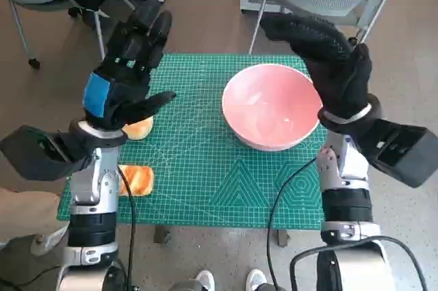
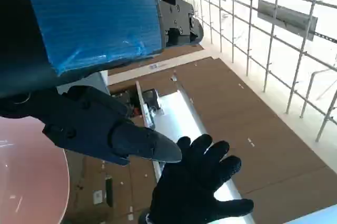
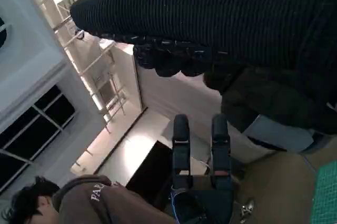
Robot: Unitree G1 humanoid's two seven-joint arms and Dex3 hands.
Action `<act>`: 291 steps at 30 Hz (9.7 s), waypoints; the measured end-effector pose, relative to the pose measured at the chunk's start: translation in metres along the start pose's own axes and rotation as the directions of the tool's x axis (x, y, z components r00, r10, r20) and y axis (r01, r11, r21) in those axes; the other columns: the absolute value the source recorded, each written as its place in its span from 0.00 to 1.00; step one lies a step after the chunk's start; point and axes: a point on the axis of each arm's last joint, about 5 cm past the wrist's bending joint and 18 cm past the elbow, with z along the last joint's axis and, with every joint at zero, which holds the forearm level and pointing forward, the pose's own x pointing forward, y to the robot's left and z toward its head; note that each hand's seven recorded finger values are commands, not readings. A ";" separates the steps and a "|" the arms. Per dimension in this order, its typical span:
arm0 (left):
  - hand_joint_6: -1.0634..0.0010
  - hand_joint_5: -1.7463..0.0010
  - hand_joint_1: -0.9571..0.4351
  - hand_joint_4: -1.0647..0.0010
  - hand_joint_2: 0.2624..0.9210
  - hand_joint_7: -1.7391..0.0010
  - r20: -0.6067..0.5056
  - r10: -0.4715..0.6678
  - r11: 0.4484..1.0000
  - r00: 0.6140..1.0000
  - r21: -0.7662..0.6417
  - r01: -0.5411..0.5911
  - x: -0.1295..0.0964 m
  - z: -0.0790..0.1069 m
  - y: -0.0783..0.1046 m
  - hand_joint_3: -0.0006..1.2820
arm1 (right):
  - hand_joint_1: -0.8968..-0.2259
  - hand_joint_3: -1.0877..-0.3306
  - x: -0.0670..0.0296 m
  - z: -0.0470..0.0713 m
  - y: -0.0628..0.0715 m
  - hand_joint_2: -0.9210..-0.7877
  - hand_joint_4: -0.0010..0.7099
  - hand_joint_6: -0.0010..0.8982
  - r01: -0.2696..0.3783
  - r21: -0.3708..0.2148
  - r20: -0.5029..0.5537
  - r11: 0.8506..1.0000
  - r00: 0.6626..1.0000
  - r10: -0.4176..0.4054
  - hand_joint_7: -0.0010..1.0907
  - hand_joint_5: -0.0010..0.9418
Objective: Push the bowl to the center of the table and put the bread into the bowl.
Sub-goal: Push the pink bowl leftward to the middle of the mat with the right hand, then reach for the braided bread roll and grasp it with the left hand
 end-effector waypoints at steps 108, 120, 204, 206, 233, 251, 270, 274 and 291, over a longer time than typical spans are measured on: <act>0.88 1.00 0.29 0.97 1.00 0.90 -0.003 0.005 1.000 1.000 0.029 -0.005 -0.002 0.000 -0.002 0.07 | 0.34 0.31 -0.0968 -0.031 -0.043 0.00 0.00 0.02 0.522 -0.257 -0.790 0.813 0.370 -0.488 0.09 0.00; 0.88 1.00 0.29 0.97 1.00 0.90 -0.010 0.011 1.000 1.000 0.027 -0.010 -0.004 0.001 -0.002 0.07 | 0.33 0.33 -0.1077 -0.032 -0.039 0.00 0.00 0.04 0.541 -0.278 -0.804 0.793 0.321 -0.501 0.09 0.00; 0.93 1.00 0.28 0.98 1.00 0.87 -0.027 0.024 0.999 0.999 0.027 -0.023 -0.007 0.003 0.002 0.08 | 0.32 0.31 -0.0836 -0.066 0.022 0.00 0.06 0.06 0.400 -0.097 -0.858 0.911 0.430 -0.280 0.08 0.00; 0.93 1.00 0.28 0.98 1.00 0.87 -0.027 0.025 0.999 0.999 0.026 -0.024 -0.007 0.003 0.002 0.08 | 0.33 0.30 -0.0834 -0.066 0.022 0.00 0.06 0.06 0.400 -0.097 -0.858 0.911 0.430 -0.280 0.08 0.00; 0.95 1.00 0.29 0.98 1.00 0.85 -0.028 0.047 0.999 0.998 0.025 -0.047 -0.012 0.002 -0.001 0.08 | 0.29 0.31 -0.0613 -0.052 0.000 0.00 0.07 0.06 0.368 -0.076 -0.704 0.927 0.638 -0.311 0.09 0.00; 0.97 1.00 0.28 0.98 1.00 0.84 -0.003 0.032 0.999 0.999 0.005 -0.032 -0.011 0.003 -0.007 0.07 | 0.30 0.31 -0.0044 -0.016 0.009 0.00 0.06 0.06 0.072 -0.030 -0.065 0.997 0.995 -0.074 0.12 0.01; 0.97 1.00 0.27 0.98 1.00 0.83 0.015 0.003 1.000 1.000 -0.006 -0.003 -0.012 0.008 -0.007 0.07 | 0.26 0.38 -0.0105 -0.012 0.015 0.00 0.07 0.04 0.027 -0.017 -0.050 1.000 0.998 -0.028 0.18 0.01; 0.97 1.00 0.27 0.97 1.00 0.82 0.015 -0.002 1.000 1.000 -0.004 0.002 -0.012 0.009 -0.006 0.07 | 0.26 0.38 -0.0115 -0.012 0.016 0.00 0.07 0.04 0.032 -0.016 -0.052 0.999 0.998 -0.033 0.19 0.01; 0.97 1.00 0.45 1.00 0.66 0.92 -0.271 -0.133 0.876 0.953 0.417 0.241 -0.032 0.077 0.011 0.01 | 0.26 0.38 -0.0099 -0.011 0.018 0.00 0.08 0.02 0.029 -0.018 -0.039 0.999 0.999 -0.030 0.22 0.01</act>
